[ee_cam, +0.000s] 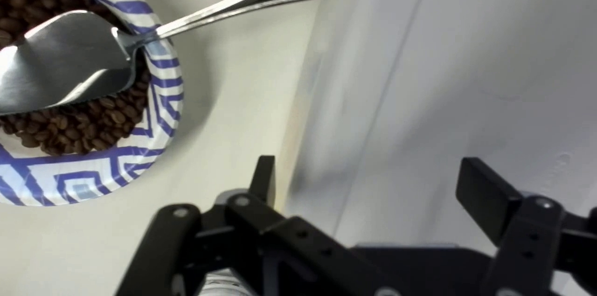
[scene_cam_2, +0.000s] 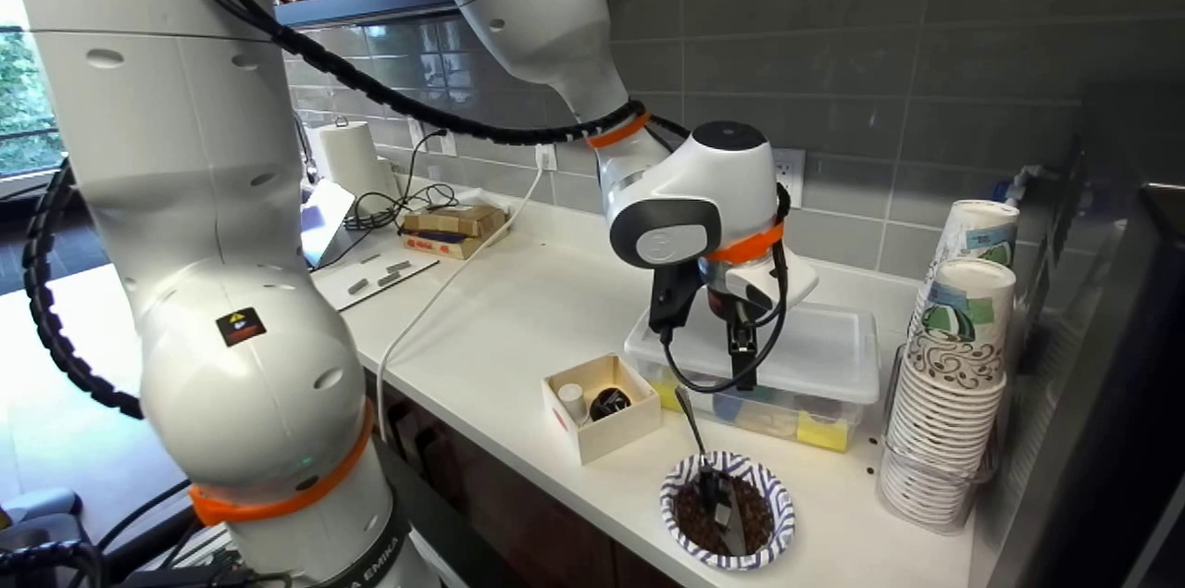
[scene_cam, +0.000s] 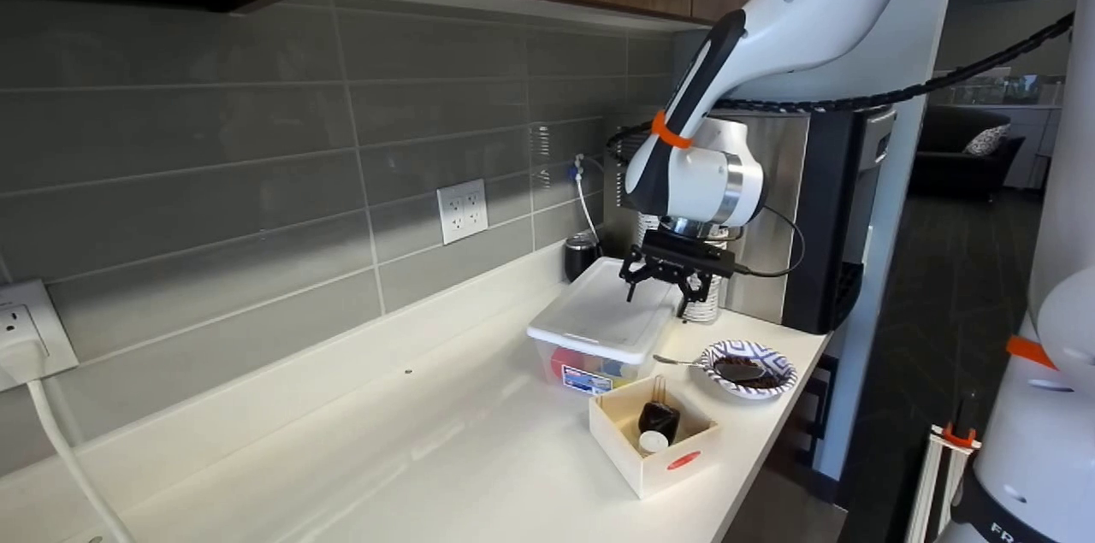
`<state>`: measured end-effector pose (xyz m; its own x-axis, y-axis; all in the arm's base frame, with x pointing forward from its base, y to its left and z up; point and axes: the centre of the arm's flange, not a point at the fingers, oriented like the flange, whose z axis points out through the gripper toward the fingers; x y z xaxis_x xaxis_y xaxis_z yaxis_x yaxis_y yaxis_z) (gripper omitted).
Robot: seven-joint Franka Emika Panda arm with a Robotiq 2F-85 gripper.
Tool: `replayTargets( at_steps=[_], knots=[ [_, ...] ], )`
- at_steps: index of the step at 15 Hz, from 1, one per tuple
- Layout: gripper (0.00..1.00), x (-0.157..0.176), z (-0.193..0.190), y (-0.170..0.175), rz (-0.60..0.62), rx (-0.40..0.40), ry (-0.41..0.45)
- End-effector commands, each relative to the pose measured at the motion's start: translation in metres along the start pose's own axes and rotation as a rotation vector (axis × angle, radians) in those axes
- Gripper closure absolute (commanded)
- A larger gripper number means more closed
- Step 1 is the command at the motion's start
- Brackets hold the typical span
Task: Put the lid on the bowl
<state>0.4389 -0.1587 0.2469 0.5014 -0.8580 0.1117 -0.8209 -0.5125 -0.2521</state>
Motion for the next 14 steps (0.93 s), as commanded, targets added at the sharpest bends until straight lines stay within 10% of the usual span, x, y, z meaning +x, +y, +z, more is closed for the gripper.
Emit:
replayTargets(
  at_steps=[1, 14],
  knots=[
    [0.00, -0.001, -0.019, -0.024, -0.009, 0.020, 0.035],
    [0.00, -0.007, -0.054, -0.064, -0.059, 0.019, 0.130]
  ],
)
